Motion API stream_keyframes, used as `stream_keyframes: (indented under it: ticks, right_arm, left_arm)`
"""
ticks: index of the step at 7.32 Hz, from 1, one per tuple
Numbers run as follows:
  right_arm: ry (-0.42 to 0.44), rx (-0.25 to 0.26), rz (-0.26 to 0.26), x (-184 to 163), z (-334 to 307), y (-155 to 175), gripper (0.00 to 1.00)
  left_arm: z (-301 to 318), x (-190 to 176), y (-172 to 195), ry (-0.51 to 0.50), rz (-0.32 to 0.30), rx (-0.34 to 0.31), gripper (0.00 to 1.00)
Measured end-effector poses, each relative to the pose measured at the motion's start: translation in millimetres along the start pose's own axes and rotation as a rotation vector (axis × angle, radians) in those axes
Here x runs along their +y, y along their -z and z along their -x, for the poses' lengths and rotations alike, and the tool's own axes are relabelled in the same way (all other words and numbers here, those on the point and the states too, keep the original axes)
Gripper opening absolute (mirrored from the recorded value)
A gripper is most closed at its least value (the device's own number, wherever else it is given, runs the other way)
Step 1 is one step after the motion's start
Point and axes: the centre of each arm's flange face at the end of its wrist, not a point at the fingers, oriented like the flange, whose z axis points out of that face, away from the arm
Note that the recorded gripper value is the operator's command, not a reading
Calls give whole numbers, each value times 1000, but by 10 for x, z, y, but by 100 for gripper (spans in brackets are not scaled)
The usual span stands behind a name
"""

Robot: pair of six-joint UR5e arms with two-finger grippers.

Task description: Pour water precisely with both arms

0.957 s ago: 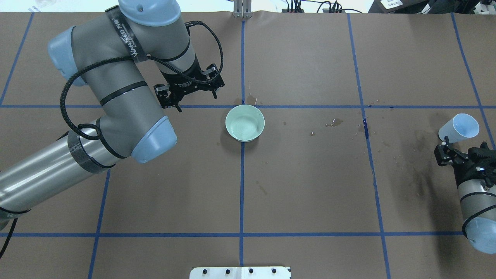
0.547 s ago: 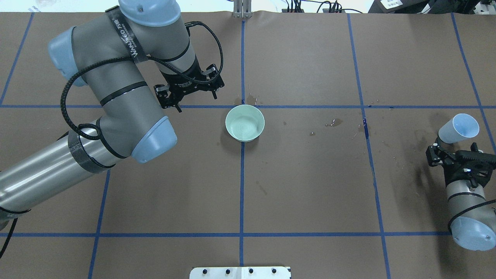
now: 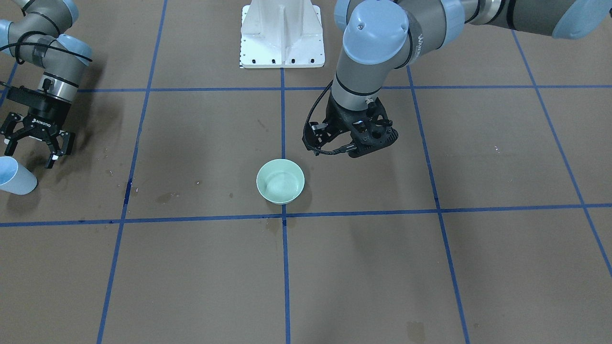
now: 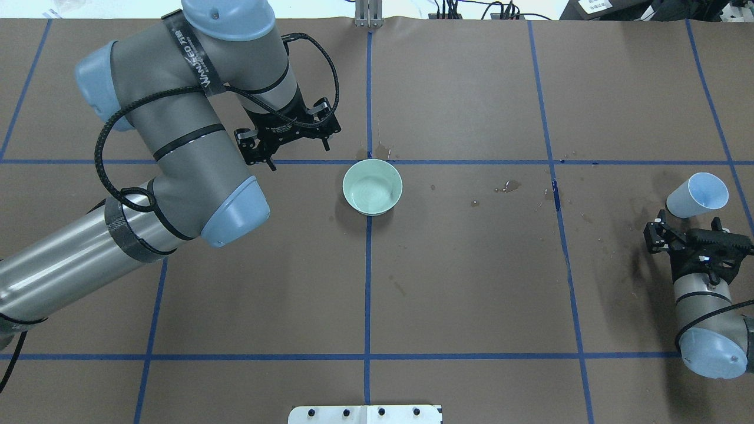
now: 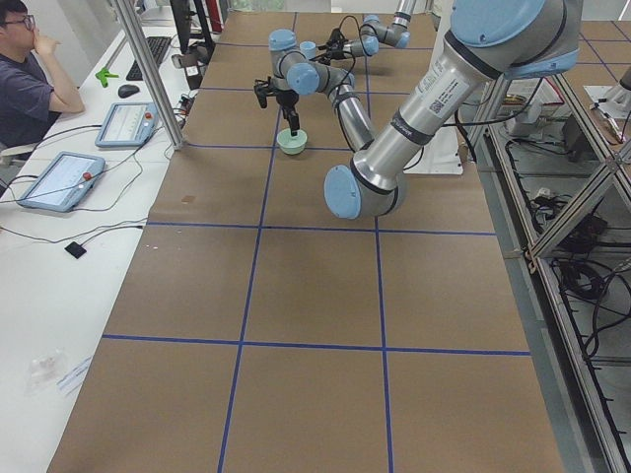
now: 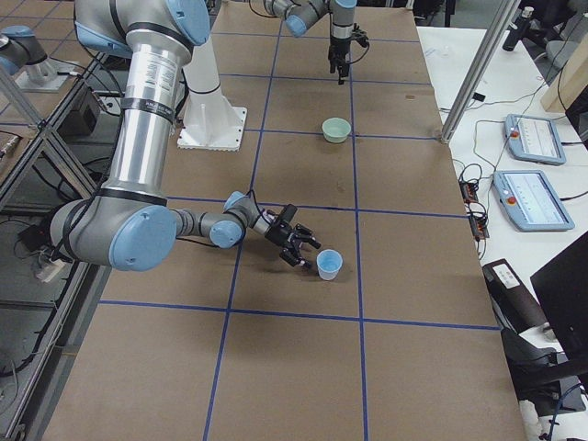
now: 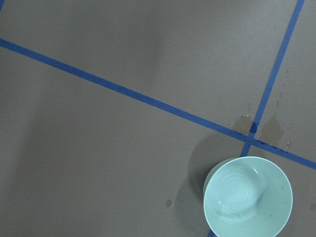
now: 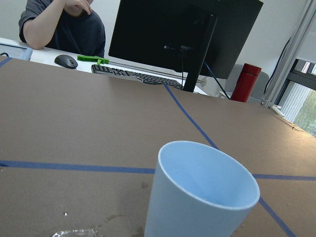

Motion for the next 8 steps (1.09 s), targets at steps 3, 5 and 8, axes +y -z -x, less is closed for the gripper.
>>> stream_keyframes:
  ticks: [3,5,8]
  right_arm:
    - [12,46,-9,-1,-157,-178,99]
    - [9,66,-13,-52,-180,-256,99]
    - [-4,78,-16,-134,-114,-331,99]
  left_arm:
    - [-10,2,6,-1,0,1,100]
    - [-12,3,8,-1,0,1,100]
    - [-12,3,9,0,0,1,100]
